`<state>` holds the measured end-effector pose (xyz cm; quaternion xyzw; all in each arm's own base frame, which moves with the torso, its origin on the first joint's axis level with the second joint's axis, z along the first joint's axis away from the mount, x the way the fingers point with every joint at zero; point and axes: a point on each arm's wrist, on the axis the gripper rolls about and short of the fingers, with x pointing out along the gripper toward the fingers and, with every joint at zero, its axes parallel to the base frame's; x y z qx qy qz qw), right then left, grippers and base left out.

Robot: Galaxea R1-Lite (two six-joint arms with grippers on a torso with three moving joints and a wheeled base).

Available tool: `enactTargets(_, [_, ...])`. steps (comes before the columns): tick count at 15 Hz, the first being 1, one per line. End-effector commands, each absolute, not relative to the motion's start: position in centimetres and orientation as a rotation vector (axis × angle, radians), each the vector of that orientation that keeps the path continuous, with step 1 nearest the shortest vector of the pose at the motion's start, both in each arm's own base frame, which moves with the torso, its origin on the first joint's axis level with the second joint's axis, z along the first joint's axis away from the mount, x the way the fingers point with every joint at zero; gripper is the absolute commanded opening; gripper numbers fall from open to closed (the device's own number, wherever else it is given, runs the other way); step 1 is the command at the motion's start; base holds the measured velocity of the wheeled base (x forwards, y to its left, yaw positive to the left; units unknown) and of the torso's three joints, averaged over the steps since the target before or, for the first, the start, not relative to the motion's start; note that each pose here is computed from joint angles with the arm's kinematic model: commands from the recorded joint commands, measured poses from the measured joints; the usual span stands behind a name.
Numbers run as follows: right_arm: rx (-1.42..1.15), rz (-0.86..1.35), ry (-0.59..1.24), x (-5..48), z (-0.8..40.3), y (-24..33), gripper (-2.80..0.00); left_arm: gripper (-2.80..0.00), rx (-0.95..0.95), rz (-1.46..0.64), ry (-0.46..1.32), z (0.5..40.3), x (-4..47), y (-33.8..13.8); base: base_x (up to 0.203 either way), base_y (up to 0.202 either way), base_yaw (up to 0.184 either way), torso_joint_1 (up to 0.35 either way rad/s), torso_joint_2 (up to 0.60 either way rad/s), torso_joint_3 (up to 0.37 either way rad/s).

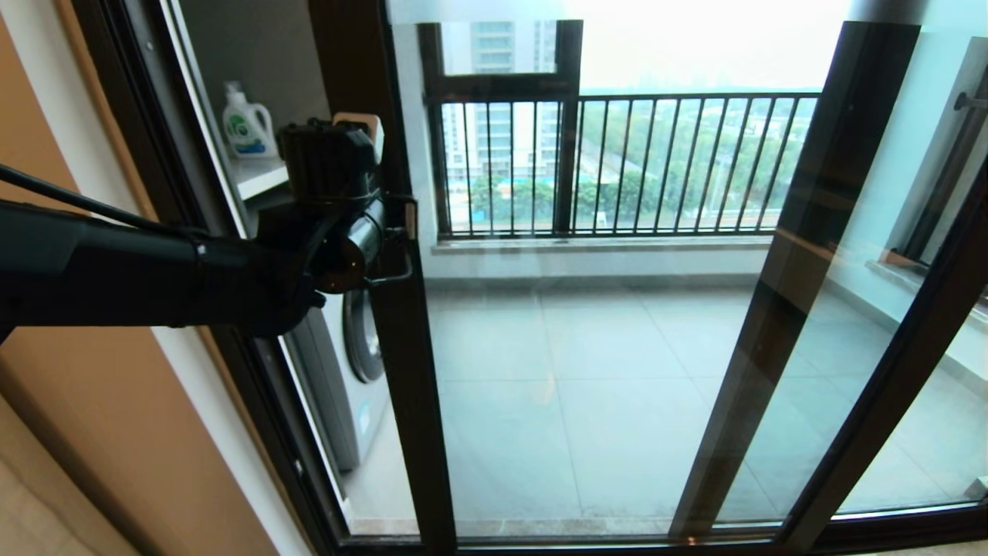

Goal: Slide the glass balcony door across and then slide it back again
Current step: Close the slid door

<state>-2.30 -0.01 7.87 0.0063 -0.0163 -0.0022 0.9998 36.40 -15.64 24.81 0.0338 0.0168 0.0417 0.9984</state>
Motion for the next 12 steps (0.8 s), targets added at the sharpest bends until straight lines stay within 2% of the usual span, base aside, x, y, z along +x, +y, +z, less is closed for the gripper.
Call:
enactTargets(1, [0.012,-0.004,-0.020,-2.2,7.5,0.0,-2.80,-2.80,0.070,0.089,0.042,24.8,35.8,-14.7,0.000,0.000,0.000,0.000,0.00,0.000])
enactTargets(12, [0.012,-0.004,-0.020,-2.2,7.5,0.0,-2.80,-2.80,0.071,0.154,0.056,25.2,34.8,-9.6,0.000,0.000,0.000,0.000,0.00,0.000])
